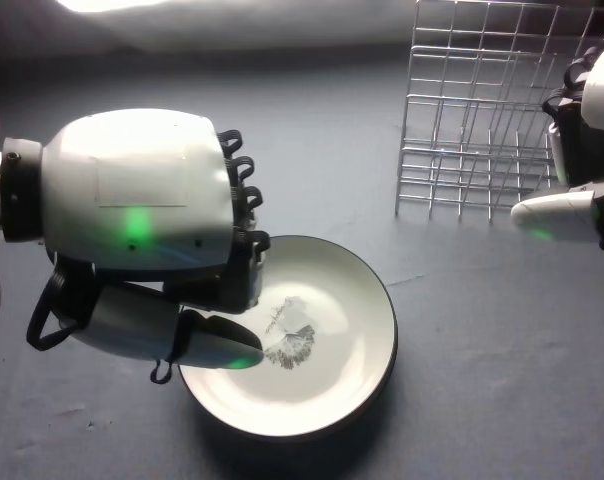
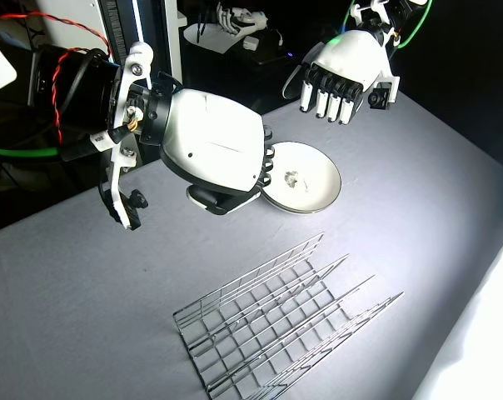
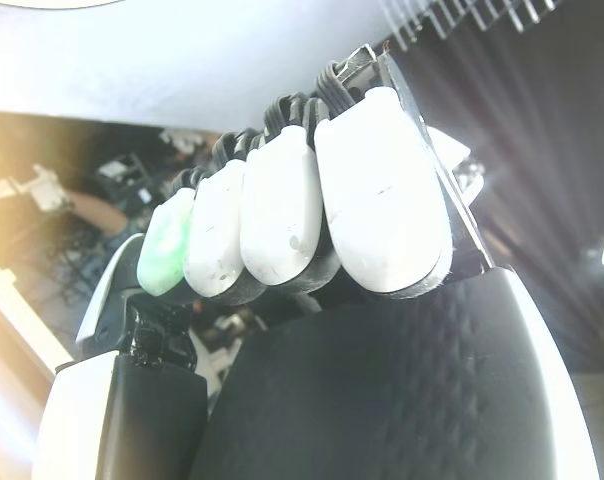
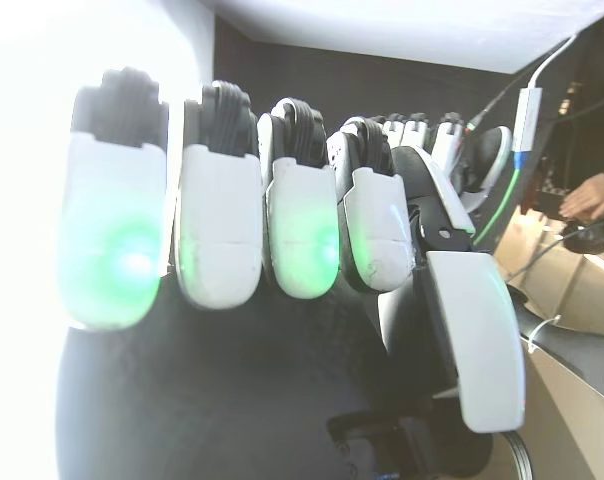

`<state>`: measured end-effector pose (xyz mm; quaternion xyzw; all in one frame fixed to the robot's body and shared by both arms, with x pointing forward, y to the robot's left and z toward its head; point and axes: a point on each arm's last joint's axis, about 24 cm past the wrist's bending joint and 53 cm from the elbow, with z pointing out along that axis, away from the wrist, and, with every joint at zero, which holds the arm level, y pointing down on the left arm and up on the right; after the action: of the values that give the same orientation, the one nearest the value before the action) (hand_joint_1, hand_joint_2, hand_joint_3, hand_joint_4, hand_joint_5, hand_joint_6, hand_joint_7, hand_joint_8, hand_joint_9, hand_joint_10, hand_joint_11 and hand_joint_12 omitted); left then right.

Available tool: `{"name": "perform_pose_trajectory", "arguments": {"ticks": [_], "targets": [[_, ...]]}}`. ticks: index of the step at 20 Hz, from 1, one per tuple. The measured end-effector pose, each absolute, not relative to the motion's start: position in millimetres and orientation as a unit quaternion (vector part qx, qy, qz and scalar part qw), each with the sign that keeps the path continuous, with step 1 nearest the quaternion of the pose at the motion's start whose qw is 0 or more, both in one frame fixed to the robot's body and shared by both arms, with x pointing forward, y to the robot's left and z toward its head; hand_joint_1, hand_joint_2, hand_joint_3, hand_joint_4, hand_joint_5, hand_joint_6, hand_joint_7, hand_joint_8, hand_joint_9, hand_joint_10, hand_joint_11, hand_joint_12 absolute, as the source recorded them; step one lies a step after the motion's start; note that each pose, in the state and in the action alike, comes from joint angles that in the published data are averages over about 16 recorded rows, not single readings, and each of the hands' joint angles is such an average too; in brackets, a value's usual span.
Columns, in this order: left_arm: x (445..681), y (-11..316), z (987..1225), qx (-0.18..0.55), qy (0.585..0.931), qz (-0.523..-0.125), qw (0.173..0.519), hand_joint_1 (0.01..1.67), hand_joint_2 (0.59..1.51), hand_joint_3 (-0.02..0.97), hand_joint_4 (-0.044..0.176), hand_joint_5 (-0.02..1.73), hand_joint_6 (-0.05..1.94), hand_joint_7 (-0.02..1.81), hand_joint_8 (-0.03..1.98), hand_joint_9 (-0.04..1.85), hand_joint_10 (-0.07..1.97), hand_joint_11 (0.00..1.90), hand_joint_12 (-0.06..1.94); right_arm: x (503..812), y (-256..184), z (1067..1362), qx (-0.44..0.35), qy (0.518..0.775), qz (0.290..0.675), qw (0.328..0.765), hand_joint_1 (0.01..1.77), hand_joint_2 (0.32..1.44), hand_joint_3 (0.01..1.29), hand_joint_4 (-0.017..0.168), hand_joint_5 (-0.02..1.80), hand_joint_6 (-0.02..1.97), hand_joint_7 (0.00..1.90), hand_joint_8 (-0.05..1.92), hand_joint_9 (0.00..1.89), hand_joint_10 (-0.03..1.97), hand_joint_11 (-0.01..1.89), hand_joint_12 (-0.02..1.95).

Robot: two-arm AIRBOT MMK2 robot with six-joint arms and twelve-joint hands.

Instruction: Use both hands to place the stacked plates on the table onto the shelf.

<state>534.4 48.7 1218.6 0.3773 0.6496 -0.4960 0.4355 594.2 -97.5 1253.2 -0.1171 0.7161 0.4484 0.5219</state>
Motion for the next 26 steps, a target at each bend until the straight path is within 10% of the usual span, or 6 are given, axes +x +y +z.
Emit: {"name": "perform_pose_trajectory", "arguments": {"ticks": [14, 26], "targets": [[532.5, 58.9, 1212.3, 0.388, 0.658, -0.5, 0.407, 0.02, 1.153, 0.024, 0.003, 0.01, 0.0, 0.02, 0.0, 0.02, 0.0, 0.03, -0.01, 593.1, -96.1, 1254.1, -0.123, 0.714, 0.451, 0.522, 0.02, 1.33, 0.02, 0.002, 0.13, 0.04, 0.1, 0.02, 0.08, 0.03, 0.06, 0.35], [524.9, 74.7, 1193.6, 0.471, 0.645, -0.482, 0.359, 0.02, 1.136, 0.021, 0.005, 0.02, -0.01, 0.02, -0.02, 0.02, 0.01, 0.01, -0.02, 592.5, -96.3, 1253.5, -0.128, 0.712, 0.453, 0.52, 0.02, 1.26, 0.02, 0.001, 0.05, 0.03, 0.03, 0.02, 0.02, 0.02, 0.01, 0.16]]}}
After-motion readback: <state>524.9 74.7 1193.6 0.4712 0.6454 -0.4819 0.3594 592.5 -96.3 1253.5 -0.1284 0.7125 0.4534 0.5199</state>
